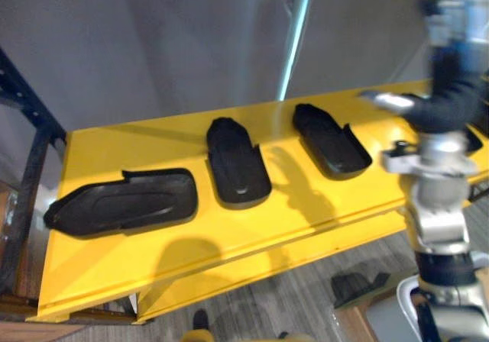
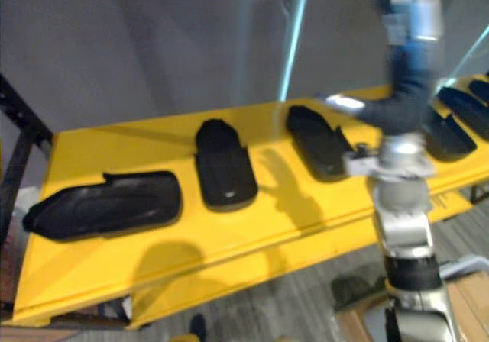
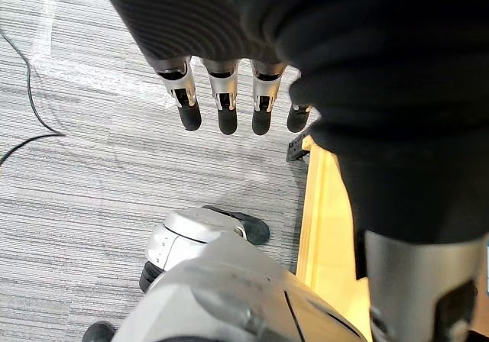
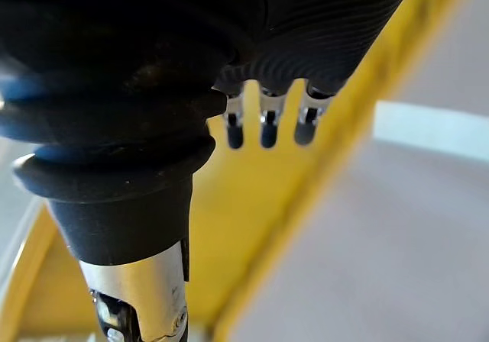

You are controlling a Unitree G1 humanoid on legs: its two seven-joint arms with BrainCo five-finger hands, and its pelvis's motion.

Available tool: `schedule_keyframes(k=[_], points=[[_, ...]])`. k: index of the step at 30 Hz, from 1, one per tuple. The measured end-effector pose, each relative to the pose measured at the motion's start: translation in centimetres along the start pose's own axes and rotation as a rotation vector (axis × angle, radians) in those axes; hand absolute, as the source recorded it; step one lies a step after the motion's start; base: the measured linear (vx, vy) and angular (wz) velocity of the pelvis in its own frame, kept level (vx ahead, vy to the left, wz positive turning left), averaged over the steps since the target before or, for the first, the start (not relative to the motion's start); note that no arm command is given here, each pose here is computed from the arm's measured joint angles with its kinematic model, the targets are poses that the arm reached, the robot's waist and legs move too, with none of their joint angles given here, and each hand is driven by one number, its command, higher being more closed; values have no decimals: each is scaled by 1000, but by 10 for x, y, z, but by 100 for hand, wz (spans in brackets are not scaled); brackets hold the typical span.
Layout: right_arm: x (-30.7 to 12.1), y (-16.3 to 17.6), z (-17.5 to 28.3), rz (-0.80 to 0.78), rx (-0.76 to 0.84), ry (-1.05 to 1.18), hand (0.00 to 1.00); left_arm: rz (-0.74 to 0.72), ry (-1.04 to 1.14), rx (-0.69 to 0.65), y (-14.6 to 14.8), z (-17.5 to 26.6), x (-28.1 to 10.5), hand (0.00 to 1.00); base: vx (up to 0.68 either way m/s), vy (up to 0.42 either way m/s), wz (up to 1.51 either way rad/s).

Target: Walk over and take plastic housings, then place them on the shelf

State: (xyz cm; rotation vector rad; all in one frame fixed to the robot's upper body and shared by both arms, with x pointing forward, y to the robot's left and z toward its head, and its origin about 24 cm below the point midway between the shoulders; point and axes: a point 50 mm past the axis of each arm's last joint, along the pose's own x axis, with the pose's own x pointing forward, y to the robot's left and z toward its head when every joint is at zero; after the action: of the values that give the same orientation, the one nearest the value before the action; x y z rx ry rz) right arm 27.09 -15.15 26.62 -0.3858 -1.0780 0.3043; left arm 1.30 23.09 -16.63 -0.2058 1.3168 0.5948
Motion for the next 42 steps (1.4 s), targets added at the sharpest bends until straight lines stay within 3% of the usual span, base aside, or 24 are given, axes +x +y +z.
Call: schedule_keyframes(k=[6,12,17,21,28,34,42], points=[[13,60,-9,448,86,39,0,25,53,-13,10,-16,-1,0,-133,-35,25],[20,89,-6,651,112,10,0,25,46,-9,12,-16,-1,0,-33,-30,8],[19,140,4,829,137,-35,0,42,17,0,19,-6,0,0,23,-22,13],[6,174,-22,962,-1,83,0,38,-7,0,16,1,1,0,22,-33,18],[-6,191,-51,1140,-239,160,0,62,-56,39,20,12,1,0,-28,-49,14],[-7,187,-64,1137,-367,181,0,52,-97,44,17,25,1,0,12,-24,7],[6,147,-81,936,-601,179,0,37,-213,89,14,60,0,0,6,-26,-2]])
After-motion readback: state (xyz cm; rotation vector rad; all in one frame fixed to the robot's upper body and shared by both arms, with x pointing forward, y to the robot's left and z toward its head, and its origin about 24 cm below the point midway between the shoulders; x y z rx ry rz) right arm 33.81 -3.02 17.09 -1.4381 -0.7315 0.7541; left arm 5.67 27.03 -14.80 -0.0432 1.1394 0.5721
